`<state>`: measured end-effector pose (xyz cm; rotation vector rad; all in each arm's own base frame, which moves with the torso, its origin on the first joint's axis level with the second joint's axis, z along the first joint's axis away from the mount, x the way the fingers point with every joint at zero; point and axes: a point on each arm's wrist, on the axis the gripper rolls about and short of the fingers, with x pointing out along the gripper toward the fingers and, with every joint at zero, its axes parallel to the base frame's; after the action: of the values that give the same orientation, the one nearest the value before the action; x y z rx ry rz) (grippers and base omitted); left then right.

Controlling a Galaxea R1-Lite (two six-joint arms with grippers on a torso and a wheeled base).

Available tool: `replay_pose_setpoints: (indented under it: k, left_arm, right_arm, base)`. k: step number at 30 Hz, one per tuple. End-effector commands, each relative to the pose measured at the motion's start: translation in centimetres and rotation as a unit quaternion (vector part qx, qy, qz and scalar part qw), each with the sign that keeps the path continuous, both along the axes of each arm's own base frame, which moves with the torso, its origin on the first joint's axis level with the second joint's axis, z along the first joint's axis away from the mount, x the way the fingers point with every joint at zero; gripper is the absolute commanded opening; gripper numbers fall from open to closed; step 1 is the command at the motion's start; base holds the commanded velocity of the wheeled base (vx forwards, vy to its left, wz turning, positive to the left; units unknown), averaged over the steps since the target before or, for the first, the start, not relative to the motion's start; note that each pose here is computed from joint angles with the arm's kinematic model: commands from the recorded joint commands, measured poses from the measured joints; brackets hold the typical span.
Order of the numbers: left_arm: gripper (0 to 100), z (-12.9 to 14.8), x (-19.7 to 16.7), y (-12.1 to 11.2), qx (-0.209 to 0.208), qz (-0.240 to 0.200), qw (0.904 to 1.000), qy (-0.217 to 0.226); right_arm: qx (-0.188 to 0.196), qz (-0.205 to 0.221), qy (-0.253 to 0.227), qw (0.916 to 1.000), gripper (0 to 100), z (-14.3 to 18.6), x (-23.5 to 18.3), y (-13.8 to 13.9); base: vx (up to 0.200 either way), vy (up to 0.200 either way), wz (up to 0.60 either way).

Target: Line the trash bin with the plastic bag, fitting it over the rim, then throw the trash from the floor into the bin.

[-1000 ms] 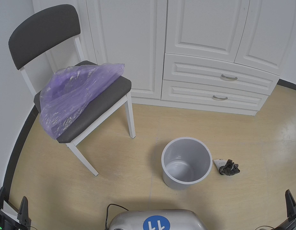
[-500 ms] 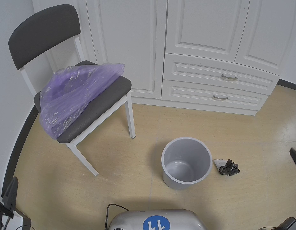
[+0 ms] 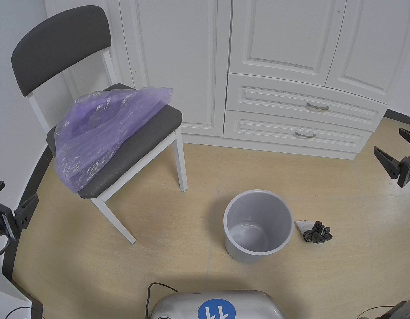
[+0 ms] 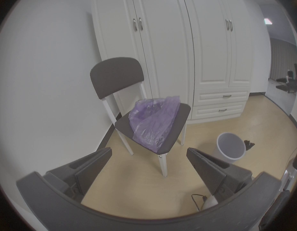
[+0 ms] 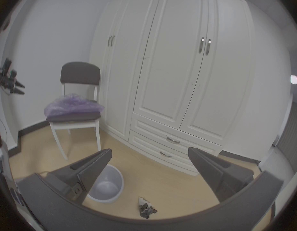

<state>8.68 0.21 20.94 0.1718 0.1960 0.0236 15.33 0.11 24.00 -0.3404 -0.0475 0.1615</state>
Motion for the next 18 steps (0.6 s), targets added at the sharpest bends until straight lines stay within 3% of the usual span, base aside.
replay_pose_setpoints:
  k: [1, 3, 6, 9, 10, 13, 14, 18]
  left_arm:
    - [100, -0.3, 3.7, 0.2, 0.016, 0.008, 0.9981, 0.058]
    - [100, -0.6, 4.6, 0.2, 0.018, 0.008, 0.997, 0.075]
    - [100, -0.6, 5.6, 0.2, 0.019, 0.006, 0.9961, 0.085]
    - [100, -0.6, 6.3, 0.1, 0.034, 0.003, 0.9949, 0.095]
    - [100, -0.9, 7.0, 0.2, 0.059, 0.013, 0.9922, 0.109]
    - [100, -1.4, 8.1, -0.1, 0.11, 0.026, 0.9847, 0.133]
    - [100, -1.5, 8.6, -0.4, 0.12, 0.024, 0.9831, 0.136]
    - [100, -1.5, 10.8, -1.4, 0.143, 0.039, 0.9802, 0.131]
  right_arm:
    - [0.026, 0.016, 0.028, 0.9991, 100, -0.6, 2.9, -0.1]
    - [0.117, 0.066, 0.035, 0.9902, 100, -0.5, 2.3, 1.8]
    - [0.21, 0.085, 0.04, 0.9731, 100, -0.6, 1.6, 3.7]
    - [0.228, 0.067, 0.051, 0.9701, 100, -1.1, 2.2, 4.9]
    - [0.234, 0.045, 0.068, 0.9689, 100, -1.9, 3.0, 5.8]
    - [0.279, 0.013, 0.092, 0.9558, 100, -3.3, 3.9, 6.3]
    - [0.291, 0.016, 0.096, 0.9518, 100, -3.4, 4.2, 6.4]
    - [0.285, 0.026, 0.126, 0.9498, 100, -4.5, 5.2, 6.5]
  base:
    - [0.0, 0.0, 0.0]
    - [0.0, 0.0, 0.0]
    - [0.0, 0.0, 0.0]
    - [0.0, 0.0, 0.0]
    - [0.0, 0.0, 0.0]
    - [0.0, 0.0, 0.0]
    - [0.0, 0.0, 0.0]
    - [0.0, 0.0, 0.0]
